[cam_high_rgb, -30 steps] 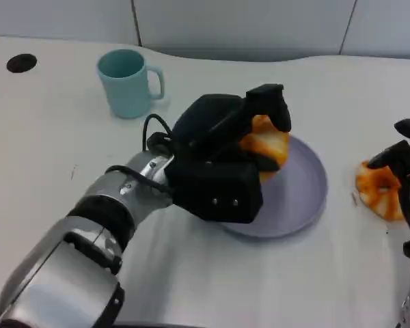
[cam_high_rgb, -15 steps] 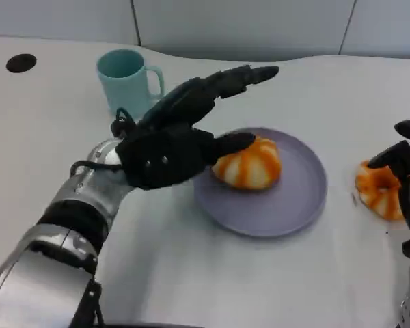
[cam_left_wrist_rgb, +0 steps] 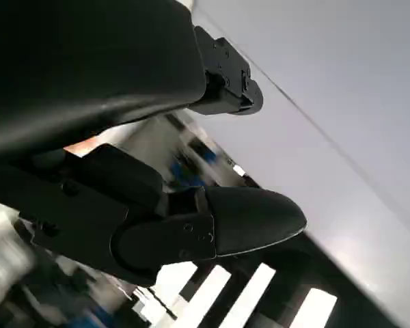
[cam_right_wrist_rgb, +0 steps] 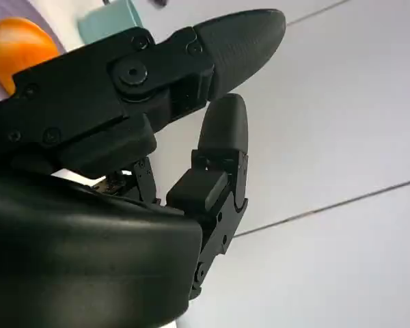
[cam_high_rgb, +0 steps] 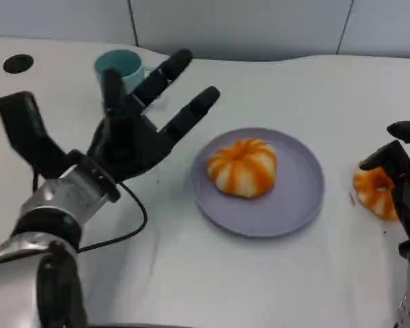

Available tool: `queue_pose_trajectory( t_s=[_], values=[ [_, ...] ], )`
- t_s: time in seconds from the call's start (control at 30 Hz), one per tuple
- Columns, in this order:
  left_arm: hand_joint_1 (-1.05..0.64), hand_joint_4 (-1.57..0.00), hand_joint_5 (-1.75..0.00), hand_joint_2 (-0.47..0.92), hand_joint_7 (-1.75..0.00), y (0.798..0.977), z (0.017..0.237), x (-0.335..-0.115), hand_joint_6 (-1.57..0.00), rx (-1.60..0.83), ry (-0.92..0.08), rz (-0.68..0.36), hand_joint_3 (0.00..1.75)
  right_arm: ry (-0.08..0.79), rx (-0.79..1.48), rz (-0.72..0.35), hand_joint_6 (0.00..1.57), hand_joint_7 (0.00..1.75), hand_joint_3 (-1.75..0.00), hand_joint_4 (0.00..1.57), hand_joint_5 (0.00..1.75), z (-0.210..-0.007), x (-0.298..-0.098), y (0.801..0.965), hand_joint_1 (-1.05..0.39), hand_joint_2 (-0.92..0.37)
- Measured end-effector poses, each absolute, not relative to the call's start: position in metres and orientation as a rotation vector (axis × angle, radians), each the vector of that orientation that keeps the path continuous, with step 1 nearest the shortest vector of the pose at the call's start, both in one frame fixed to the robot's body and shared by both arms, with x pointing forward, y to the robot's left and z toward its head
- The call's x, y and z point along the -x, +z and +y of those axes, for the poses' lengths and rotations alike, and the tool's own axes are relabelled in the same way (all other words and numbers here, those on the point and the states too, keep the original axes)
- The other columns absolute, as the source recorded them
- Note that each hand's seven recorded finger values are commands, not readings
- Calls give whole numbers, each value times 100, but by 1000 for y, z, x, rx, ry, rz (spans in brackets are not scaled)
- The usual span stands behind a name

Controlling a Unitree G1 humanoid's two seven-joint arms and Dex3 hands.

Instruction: Grasp the bread from the table and place it into the plate.

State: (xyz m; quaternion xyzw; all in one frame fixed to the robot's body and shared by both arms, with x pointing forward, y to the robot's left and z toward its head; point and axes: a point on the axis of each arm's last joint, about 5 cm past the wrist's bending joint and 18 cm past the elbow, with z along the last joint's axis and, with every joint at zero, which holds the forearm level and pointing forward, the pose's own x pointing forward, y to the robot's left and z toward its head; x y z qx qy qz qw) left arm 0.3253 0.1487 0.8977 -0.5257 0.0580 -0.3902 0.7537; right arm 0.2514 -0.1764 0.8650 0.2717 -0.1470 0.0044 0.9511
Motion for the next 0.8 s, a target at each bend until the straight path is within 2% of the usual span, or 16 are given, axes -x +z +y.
queue_pose_trajectory(
  t_s=[0.07,0.1,0.13,0.17,0.2,0.23,0.27,0.3,0.33,0.4,0.5,0.6,0.7,0.77,0.8],
  values=[
    [-100,-22,-16,92,-8,889,168,-318,-20,1196,-836,122,45,13,-547,-292,74,107,-1,62,175,-179,-251,865,-53,-91],
    [-100,-20,-36,92,-10,884,176,-314,-30,1207,-817,130,41,12,-544,-293,74,107,0,62,175,-181,-251,865,-53,-91],
    [-94,-31,-63,92,-18,880,181,-310,-52,1216,-804,139,33,11,-544,-294,73,108,0,61,175,-182,-251,865,-54,-91],
    [-93,-34,-73,92,-20,876,185,-306,-60,1222,-798,157,30,18,-544,-295,73,109,0,61,175,-182,-251,865,-54,-91],
    [-85,-46,-96,92,-30,873,188,-303,-77,1227,-800,173,23,25,-544,-295,72,109,0,61,175,-181,-251,865,-53,-91],
    [-83,-49,-105,92,-33,870,191,-300,-83,1224,-808,181,21,37,-543,-296,72,109,0,62,175,-181,-251,865,-53,-91],
    [-74,-55,-129,92,-74,867,194,-298,-75,1215,-820,191,13,43,-545,-295,73,108,0,62,175,-181,-251,865,-53,-91],
    [-64,-57,-145,90,-96,864,196,-295,-67,1204,-839,201,6,45,-550,-294,73,106,0,63,175,-181,-251,865,-53,-91],
    [-60,-59,-150,89,-100,862,198,-293,-66,1196,-873,202,3,49,-554,-292,73,105,0,63,175,-182,-251,864,-53,-91],
    [-56,-62,-160,88,-92,860,200,-291,-74,1184,-943,206,1,54,-555,-290,74,105,0,63,175,-182,-251,864,-54,-90],
    [-55,-62,-167,87,-92,861,204,-291,-76,1153,-1049,205,0,65,-554,-283,74,105,0,63,175,-183,-251,864,-55,-90],
    [-55,-62,-168,86,-92,860,205,-290,-76,1141,-1078,218,0,67,-554,-281,74,104,0,63,175,-184,-251,864,-55,-90],
    [-35,-81,-174,76,-95,861,206,-291,-87,1095,-1104,250,0,75,-552,-282,74,104,-1,63,175,-184,-251,864,-54,-92],
    [-31,-93,-174,72,-105,862,207,-292,-92,1037,-1122,287,0,89,-547,-283,74,103,-1,62,175,-185,-251,863,-54,-92],
    [-31,-97,-175,72,-117,862,207,-292,-91,1008,-1127,298,0,95,-544,-283,74,103,-1,62,175,-185,-251,863,-53,-92]
  ],
)
